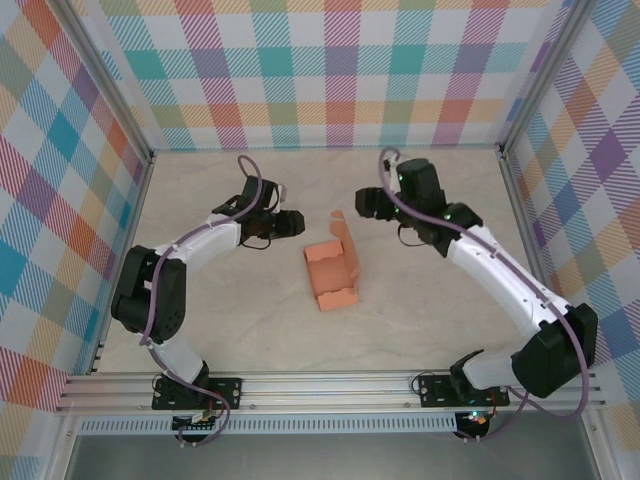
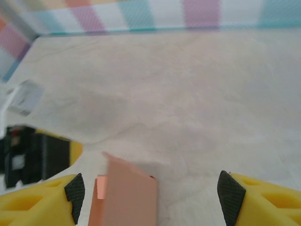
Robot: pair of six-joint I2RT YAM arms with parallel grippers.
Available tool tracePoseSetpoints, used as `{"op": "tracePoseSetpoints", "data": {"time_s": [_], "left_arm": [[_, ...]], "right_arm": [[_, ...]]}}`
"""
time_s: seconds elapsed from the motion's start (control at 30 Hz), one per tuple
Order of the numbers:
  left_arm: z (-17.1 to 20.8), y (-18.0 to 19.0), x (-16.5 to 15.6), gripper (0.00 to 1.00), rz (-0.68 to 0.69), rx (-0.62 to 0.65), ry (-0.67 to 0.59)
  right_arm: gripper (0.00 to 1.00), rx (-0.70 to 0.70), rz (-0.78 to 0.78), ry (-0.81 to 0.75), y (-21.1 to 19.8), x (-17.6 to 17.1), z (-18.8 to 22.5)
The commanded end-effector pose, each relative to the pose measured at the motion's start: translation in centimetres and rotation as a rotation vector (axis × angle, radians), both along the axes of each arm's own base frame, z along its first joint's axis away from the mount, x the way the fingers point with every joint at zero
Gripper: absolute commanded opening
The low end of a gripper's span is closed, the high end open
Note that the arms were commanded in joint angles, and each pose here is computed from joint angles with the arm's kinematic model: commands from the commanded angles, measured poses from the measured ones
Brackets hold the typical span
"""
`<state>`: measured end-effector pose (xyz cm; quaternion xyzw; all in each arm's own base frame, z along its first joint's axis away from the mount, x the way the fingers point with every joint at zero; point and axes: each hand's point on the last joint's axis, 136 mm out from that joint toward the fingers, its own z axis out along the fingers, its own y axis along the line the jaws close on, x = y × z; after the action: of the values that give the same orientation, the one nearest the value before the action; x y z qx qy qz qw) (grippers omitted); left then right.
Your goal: Fold the paper box
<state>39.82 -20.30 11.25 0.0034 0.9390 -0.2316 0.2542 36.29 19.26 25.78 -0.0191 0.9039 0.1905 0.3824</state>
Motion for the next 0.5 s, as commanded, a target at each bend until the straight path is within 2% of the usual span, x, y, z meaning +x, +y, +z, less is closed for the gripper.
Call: {"op": "tracePoseSetpoints", "data": {"time_s": [0.0,0.07,0.13,0.23,0.33,0.47], "left_arm": [[-1.1,1.0,-1.4,0.58,0.005,-0.010,0.049],[-1.1,0.8,-1.2,0.60,-0.025,-0.034,0.019],[-1.0,-0.6,-1.5,0.63,-0.125,-0.084,-0.022],[-0.4,-2.9,-1.7,0.67,-0.269,-0.175,-0.098],[0.1,-4.3,-1.0,0.69,-0.349,-0.199,-0.177],[-0.7,-5.5,-0.3,0.70,-0.464,-0.150,-0.227]], "right_arm": [[0.76,0.020,-0.062,0.321,-0.7,-4.1,-4.5],[0.75,0.044,-0.015,0.321,-0.3,-4.5,-4.2],[0.74,0.075,0.106,0.306,0.9,-5.2,-3.7],[0.73,0.040,0.234,0.290,1.5,-5.7,-3.3],[0.73,-0.014,0.244,0.289,0.7,-5.3,-3.7],[0.72,0.024,0.186,0.288,-1.0,-4.2,-4.0]]}}
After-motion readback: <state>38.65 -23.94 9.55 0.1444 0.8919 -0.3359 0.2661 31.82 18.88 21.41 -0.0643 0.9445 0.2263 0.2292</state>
